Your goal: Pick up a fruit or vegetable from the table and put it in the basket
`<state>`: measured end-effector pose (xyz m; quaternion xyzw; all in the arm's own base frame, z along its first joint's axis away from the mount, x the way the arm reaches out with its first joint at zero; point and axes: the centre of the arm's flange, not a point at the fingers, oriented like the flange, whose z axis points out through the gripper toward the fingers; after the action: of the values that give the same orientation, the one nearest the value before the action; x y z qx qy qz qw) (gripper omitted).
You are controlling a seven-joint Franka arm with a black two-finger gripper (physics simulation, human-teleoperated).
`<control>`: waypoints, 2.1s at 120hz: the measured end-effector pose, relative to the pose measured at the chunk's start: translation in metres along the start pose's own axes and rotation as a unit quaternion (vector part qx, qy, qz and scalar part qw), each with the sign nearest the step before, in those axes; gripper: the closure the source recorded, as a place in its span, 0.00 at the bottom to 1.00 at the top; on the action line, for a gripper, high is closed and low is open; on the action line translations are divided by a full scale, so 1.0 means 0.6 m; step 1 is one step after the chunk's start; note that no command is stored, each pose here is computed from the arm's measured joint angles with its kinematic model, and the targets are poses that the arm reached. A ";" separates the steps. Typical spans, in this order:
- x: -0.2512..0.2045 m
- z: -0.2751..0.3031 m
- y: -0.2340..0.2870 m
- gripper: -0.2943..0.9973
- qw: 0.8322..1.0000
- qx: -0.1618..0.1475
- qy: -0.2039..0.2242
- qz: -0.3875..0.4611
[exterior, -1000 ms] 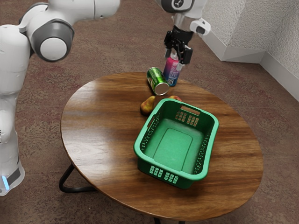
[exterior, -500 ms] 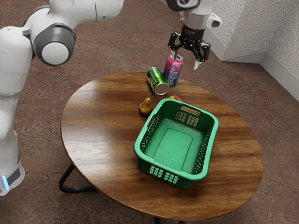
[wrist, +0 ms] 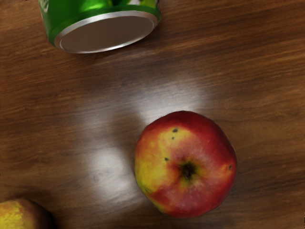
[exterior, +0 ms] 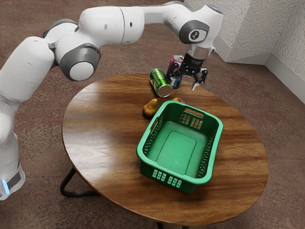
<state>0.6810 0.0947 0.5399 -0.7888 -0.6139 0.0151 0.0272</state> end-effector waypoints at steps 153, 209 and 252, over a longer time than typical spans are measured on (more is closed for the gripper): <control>0.031 0.099 0.000 0.23 0.978 0.067 0.007 -0.196; 0.036 0.130 0.027 0.23 0.978 0.046 0.017 -0.202; 0.037 0.153 0.037 0.23 0.978 0.045 0.012 -0.205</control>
<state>0.7025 0.1130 0.4472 -0.6440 -0.7611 0.0278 0.0725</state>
